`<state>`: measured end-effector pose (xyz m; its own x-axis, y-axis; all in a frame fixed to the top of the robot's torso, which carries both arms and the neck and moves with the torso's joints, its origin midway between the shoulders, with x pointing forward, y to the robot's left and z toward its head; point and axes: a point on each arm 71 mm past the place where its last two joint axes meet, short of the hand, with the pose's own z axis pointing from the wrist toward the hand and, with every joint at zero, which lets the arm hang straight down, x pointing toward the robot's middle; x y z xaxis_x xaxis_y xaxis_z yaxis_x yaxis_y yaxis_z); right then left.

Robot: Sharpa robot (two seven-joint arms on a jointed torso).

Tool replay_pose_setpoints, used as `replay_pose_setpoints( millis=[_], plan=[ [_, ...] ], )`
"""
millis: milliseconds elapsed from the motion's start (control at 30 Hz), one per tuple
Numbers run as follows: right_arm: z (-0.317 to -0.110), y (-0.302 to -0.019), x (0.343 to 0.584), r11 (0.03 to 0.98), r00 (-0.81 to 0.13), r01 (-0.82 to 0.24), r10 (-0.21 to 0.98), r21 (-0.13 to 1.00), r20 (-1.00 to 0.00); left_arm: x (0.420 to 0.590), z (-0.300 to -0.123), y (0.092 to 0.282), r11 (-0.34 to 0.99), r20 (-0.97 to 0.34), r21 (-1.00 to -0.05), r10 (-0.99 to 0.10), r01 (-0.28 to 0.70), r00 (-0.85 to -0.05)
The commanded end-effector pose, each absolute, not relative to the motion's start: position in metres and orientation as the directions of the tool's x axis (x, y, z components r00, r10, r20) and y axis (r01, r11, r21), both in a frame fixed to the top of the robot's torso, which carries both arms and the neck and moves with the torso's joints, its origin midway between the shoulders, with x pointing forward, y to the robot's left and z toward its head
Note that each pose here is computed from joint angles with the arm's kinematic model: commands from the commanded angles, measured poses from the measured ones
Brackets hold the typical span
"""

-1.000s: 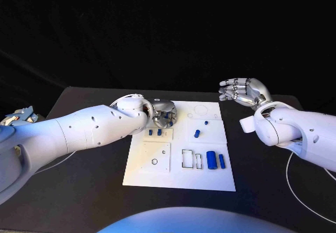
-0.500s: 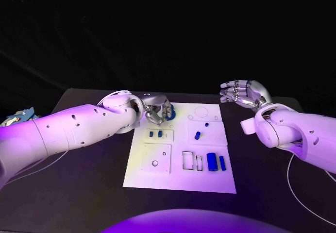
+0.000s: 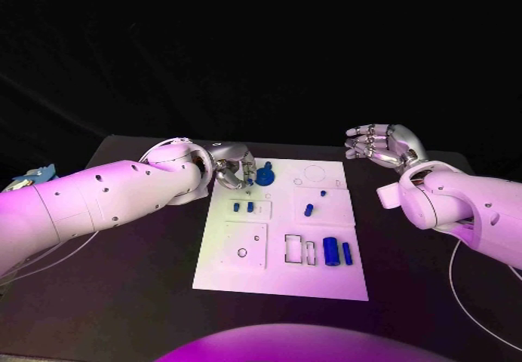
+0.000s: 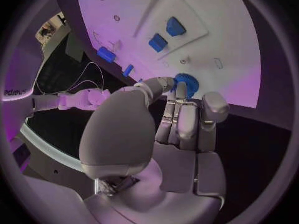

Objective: Assemble the parts on the task board

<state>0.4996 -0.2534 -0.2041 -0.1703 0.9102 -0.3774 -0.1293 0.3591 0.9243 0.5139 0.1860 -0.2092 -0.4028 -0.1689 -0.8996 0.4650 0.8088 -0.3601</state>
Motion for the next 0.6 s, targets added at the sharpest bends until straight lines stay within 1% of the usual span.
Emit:
replay_pose_setpoints(
  millis=[33,233,600],
  plan=[
    [-0.204,-0.252,0.500,0.355,-0.174,-0.139,0.910,0.924,-0.376,0.514,-0.212,0.189,0.817,-0.886,-0.371,-0.169,0.441,-0.433],
    [-0.204,-0.251,0.500,0.354,-0.176,-0.140,0.910,0.925,-0.375,0.516,-0.217,0.192,0.827,-0.881,-0.365,-0.159,0.427,-0.445],
    [-0.204,-0.250,0.499,0.353,-0.176,-0.141,0.910,0.925,-0.375,0.517,-0.228,0.193,0.834,-0.867,-0.363,-0.138,0.416,-0.479]
  ],
)
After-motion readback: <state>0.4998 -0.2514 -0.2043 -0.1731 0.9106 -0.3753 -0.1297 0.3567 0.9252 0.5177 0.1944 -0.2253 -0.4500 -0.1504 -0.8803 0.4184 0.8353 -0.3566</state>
